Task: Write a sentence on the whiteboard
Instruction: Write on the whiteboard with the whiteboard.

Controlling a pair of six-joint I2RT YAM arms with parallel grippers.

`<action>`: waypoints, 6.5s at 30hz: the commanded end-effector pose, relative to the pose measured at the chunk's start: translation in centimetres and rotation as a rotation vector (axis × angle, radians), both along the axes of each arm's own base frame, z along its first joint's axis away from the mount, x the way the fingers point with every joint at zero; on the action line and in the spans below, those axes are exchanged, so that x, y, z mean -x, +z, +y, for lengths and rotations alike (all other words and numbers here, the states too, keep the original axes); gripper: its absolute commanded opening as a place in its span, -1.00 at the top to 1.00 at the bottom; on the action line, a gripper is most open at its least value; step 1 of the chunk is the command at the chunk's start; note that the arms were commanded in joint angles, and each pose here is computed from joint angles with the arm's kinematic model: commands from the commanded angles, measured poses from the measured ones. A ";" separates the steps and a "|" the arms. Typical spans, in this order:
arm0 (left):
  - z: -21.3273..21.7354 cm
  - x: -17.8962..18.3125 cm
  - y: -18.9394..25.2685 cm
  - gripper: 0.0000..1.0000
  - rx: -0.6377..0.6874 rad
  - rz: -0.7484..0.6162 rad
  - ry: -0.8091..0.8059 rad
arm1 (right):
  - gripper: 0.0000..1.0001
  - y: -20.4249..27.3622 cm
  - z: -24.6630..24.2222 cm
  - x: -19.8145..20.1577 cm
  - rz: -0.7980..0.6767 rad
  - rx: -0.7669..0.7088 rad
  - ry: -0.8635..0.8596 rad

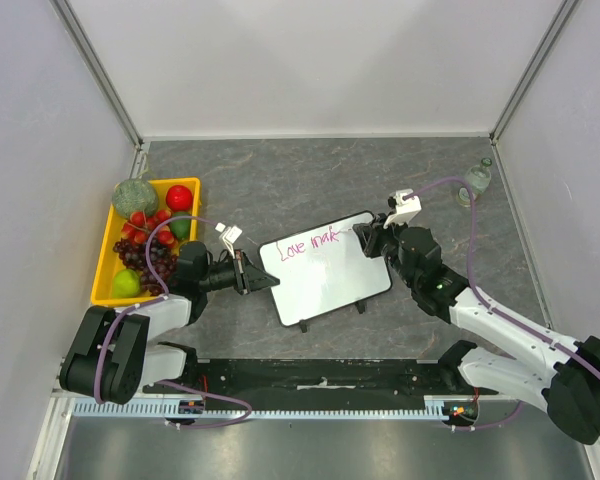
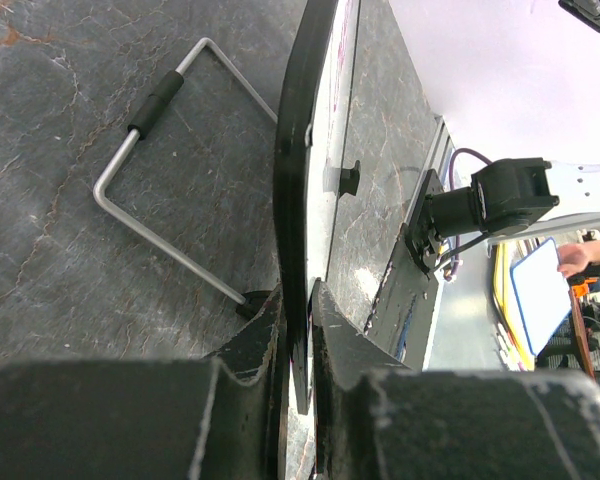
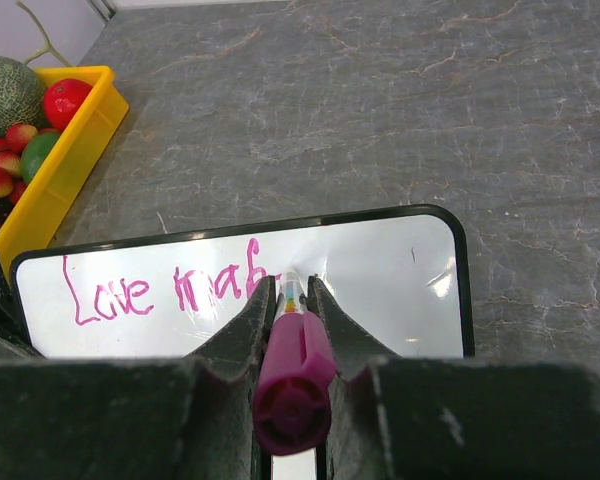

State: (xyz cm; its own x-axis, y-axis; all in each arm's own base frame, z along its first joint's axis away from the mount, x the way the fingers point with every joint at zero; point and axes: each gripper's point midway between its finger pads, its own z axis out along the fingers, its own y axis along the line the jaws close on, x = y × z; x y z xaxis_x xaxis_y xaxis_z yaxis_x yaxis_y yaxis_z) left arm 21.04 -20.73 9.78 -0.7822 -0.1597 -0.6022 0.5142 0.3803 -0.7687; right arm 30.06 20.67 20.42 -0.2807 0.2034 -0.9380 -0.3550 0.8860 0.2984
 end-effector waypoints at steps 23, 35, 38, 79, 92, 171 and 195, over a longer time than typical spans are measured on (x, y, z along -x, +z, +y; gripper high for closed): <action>-0.1 -0.7 0.6 0.96 -0.004 -0.054 -0.002 | 1.00 -0.2 0.8 0.6 0.003 0.010 0.072; -0.1 -0.6 0.7 0.96 -0.004 -0.057 -0.003 | 1.00 -1.5 0.0 1.4 0.028 0.031 0.065; -0.1 -0.7 0.6 0.96 -0.004 -0.057 -0.002 | 1.00 -1.9 -0.3 1.4 0.034 0.042 0.055; -0.1 -0.6 0.7 0.96 -0.004 -0.058 -0.005 | 1.00 2.7 -1.4 -1.1 -0.069 -0.022 -0.042; 0.0 -0.7 0.6 0.96 -0.004 -0.057 0.001 | 1.00 1.0 -0.6 -0.6 -0.033 -0.021 0.011; -0.1 -0.7 0.6 0.96 -0.005 -0.057 -0.002 | 1.00 1.0 -4.1 -1.1 -0.019 -0.136 -0.024; -0.1 -0.7 0.6 0.96 -0.005 -0.055 -0.001 | 1.00 -1.8 -4.9 0.7 0.025 -0.098 -0.014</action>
